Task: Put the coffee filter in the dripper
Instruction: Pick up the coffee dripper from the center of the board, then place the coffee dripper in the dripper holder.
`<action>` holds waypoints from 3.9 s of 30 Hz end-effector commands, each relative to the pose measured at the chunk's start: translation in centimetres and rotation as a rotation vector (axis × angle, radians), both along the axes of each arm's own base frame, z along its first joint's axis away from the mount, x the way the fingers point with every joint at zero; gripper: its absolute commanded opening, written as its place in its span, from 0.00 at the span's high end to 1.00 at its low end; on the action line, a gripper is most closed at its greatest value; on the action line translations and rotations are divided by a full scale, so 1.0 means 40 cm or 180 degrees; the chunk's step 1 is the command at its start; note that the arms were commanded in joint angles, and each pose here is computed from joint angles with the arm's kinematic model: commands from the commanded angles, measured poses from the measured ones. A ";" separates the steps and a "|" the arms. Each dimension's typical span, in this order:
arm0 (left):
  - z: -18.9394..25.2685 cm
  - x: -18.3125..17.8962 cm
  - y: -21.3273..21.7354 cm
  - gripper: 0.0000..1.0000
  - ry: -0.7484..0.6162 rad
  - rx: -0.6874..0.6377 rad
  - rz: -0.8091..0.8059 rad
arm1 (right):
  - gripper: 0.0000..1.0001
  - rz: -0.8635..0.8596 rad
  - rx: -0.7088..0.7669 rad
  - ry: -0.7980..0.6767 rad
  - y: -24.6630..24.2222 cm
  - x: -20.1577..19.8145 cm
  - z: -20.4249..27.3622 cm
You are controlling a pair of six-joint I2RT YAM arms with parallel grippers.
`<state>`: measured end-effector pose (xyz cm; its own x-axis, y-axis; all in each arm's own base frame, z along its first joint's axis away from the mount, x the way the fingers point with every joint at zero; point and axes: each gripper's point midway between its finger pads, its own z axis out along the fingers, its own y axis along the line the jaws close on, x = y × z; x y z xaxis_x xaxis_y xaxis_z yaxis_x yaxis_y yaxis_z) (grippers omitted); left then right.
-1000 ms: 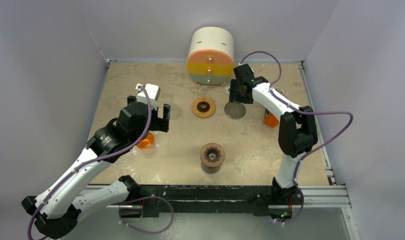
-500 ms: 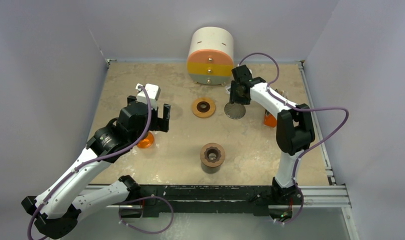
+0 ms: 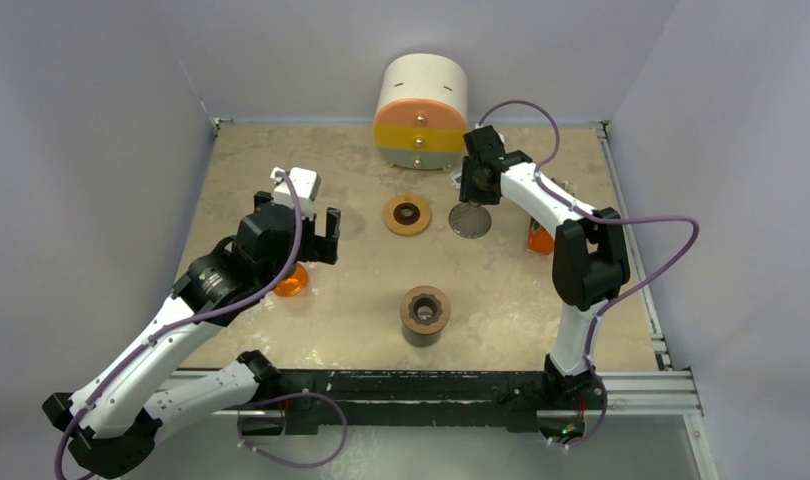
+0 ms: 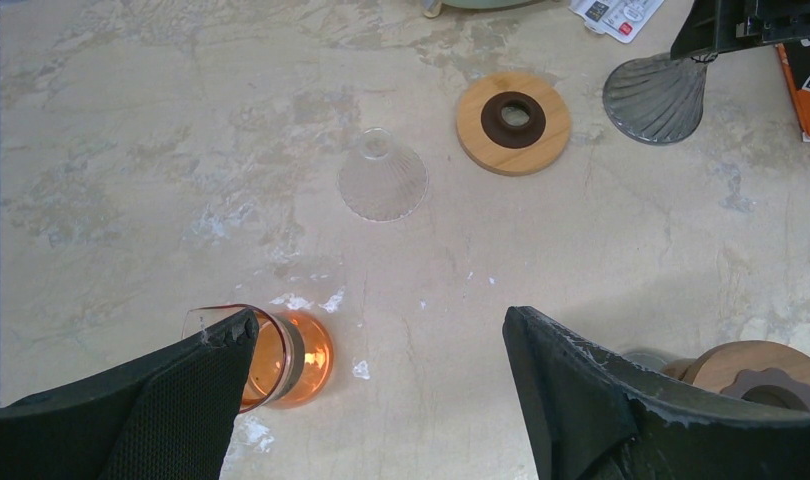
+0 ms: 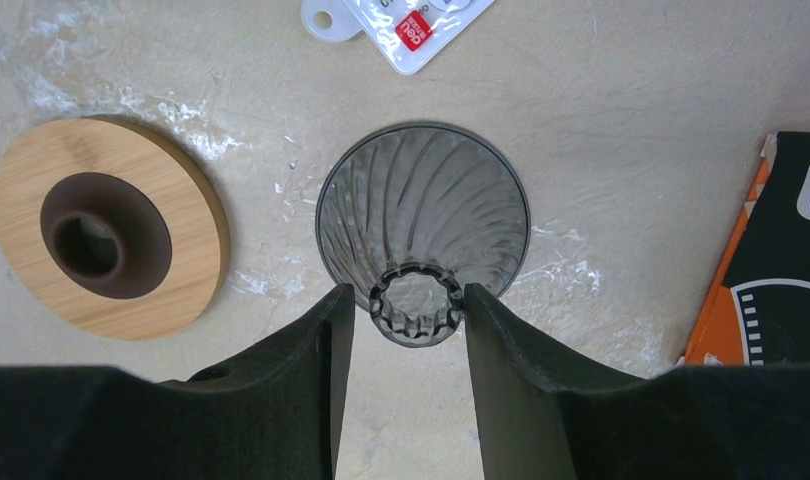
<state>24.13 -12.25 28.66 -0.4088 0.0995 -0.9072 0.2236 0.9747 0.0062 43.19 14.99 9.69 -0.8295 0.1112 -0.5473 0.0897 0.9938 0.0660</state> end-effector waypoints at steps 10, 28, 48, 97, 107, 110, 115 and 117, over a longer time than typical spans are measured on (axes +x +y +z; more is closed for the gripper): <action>0.015 0.006 0.004 0.09 -0.0103 -0.0023 0.0007 | 0.52 -0.0068 -0.0083 -0.0087 -0.008 0.027 0.015; 0.016 0.006 0.005 0.09 -0.0106 -0.0022 0.0008 | 0.85 -0.0096 -0.0158 -0.0144 -0.021 0.031 0.028; 0.031 -0.001 -0.101 0.06 0.0179 -0.0515 -0.0336 | 1.00 0.0229 0.0267 -0.0695 -0.022 -0.098 0.319; 0.139 -0.067 -0.388 0.46 0.1237 -0.3869 -0.2114 | 1.00 0.1259 0.3073 -0.1177 0.272 -0.471 0.665; 0.165 -0.081 -0.384 0.60 0.1104 -0.3928 -0.2263 | 1.00 0.1161 0.3365 -0.1276 0.263 -0.492 0.698; 0.173 -0.084 -0.383 0.67 0.1062 -0.3973 -0.2306 | 1.00 0.1132 0.3408 -0.1258 0.263 -0.494 0.696; 0.180 -0.089 -0.381 0.78 0.1016 -0.3992 -0.2364 | 1.00 0.1119 0.3438 -0.1227 0.264 -0.496 0.692; 0.181 -0.091 -0.381 0.83 0.1012 -0.3992 -0.2373 | 1.00 0.1105 0.3449 -0.1217 0.264 -0.497 0.689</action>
